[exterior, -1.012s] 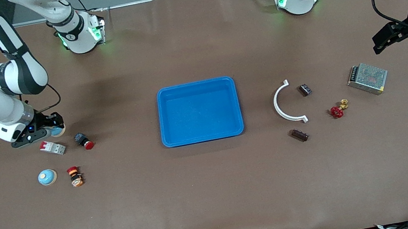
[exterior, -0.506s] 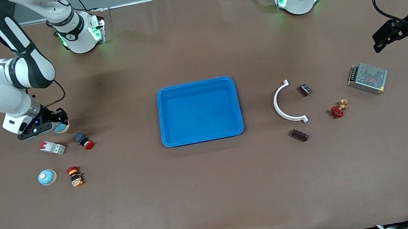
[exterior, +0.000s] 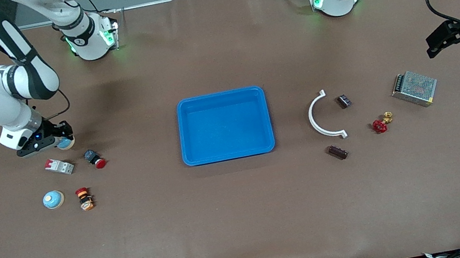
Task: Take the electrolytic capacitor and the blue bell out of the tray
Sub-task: 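Lower the second bell onto the table and open the right gripper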
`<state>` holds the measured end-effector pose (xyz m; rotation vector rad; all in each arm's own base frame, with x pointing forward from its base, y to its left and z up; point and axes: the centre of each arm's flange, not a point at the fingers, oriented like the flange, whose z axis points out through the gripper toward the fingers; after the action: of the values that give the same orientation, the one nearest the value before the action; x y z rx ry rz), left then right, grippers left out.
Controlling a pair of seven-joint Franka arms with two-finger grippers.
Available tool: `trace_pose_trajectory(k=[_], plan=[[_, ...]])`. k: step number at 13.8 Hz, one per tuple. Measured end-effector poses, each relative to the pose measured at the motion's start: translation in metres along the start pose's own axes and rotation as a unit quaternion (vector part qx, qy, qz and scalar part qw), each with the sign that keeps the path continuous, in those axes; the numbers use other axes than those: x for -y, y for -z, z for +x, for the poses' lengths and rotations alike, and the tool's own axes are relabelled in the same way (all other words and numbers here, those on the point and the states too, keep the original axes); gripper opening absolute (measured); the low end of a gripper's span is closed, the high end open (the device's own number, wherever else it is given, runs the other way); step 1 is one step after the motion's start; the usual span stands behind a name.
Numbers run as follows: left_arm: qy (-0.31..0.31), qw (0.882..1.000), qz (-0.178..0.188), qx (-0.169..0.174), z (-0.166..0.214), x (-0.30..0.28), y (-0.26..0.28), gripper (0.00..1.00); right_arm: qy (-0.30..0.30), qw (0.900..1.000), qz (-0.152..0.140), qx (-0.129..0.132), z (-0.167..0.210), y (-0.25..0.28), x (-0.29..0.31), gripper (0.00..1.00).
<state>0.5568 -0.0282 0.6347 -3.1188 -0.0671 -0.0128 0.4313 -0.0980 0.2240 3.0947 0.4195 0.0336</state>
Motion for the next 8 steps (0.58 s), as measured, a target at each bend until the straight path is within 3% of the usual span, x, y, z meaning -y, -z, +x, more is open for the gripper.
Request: trace_pose_trajectory(k=[3, 8], plan=[[0.011, 1.0, 0.0, -0.003, -0.001, 0.012, 0.01, 1.0, -0.001, 1.0, -0.002, -0.004, -0.003, -0.009, -0.003, 0.63], [0.012, 1.0, 0.002, 0.025, -0.008, 0.014, 0.007, 1.0, 0.0, 1.0, -0.004, -0.006, -0.005, -0.03, -0.002, 0.63]])
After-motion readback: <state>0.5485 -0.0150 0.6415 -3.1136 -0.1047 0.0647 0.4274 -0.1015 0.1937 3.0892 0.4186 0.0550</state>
